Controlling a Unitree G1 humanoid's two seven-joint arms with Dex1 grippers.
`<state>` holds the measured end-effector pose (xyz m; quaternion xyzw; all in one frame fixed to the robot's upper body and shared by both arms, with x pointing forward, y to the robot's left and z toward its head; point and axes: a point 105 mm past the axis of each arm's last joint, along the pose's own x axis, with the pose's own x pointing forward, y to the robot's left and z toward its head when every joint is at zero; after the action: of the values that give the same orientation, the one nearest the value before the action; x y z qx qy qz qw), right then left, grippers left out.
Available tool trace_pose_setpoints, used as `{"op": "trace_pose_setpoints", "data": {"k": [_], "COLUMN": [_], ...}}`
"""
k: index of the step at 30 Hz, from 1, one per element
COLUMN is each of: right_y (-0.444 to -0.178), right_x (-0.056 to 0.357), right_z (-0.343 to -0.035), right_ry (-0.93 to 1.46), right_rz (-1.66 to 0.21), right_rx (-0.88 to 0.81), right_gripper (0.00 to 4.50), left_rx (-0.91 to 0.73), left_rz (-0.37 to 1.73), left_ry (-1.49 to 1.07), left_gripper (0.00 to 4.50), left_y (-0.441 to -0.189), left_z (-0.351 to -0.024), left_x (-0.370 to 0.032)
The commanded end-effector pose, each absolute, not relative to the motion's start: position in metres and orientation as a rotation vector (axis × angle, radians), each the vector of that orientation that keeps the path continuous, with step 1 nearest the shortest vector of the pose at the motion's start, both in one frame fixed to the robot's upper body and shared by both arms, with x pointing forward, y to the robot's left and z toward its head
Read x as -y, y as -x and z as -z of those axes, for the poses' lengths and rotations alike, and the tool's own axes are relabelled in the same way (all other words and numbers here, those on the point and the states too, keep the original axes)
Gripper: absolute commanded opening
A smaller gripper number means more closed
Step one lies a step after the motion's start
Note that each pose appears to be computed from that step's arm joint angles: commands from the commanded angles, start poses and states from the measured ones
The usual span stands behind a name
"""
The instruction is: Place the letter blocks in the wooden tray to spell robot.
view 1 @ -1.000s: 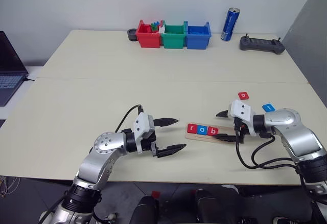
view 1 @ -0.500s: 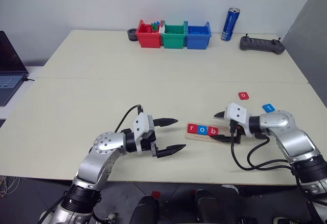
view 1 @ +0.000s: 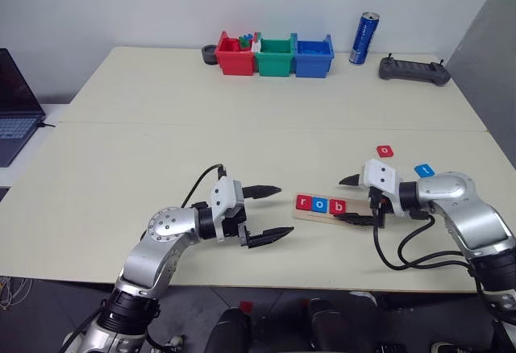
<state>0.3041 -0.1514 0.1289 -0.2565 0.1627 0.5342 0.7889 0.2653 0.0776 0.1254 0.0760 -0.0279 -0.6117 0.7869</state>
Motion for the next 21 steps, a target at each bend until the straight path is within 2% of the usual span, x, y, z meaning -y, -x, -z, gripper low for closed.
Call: {"op": "trace_pose_setpoints", "data": {"k": [1, 2, 5, 12, 15, 16, 18, 21], "right_y": [-0.304, -0.307, -0.315, -0.322, -0.34, -0.346, -0.357, -0.364], "right_x": [0.159, 0.164, 0.181, 0.208, 0.228, 0.235, 0.247, 0.251], "right_z": [-0.159, -0.164, -0.174, -0.178, -0.183, -0.183, -0.188, -0.189], "right_ry": [0.487, 0.466, 0.437, 0.399, 0.412, 0.423, 0.403, 0.357], "right_rz": [-1.109, -1.082, -0.99, -0.799, -0.598, -0.535, -0.424, -0.385], "right_rx": [-0.314, -0.311, -0.308, -0.299, -0.274, -0.276, -0.26, -0.255], "right_gripper": [4.48, 4.48, 3.84, 1.33, 0.22, 0.05, 0.05, 0.71], "left_rx": [0.095, 0.096, 0.099, 0.1, 0.101, 0.101, 0.102, 0.102], "left_rz": [1.343, 1.345, 1.348, 1.359, 1.367, 1.369, 1.376, 1.384], "left_ry": [-0.191, -0.191, -0.191, -0.19, -0.194, -0.195, -0.197, -0.201], "left_gripper": [4.5, 4.5, 4.5, 4.5, 4.5, 4.5, 4.5, 4.5], "left_y": [-0.263, -0.263, -0.263, -0.26, -0.262, -0.262, -0.263, -0.264], "left_z": [-0.133, -0.133, -0.133, -0.135, -0.138, -0.139, -0.14, -0.141], "left_x": [-0.075, -0.075, -0.074, -0.073, -0.072, -0.072, -0.07, -0.069]}}
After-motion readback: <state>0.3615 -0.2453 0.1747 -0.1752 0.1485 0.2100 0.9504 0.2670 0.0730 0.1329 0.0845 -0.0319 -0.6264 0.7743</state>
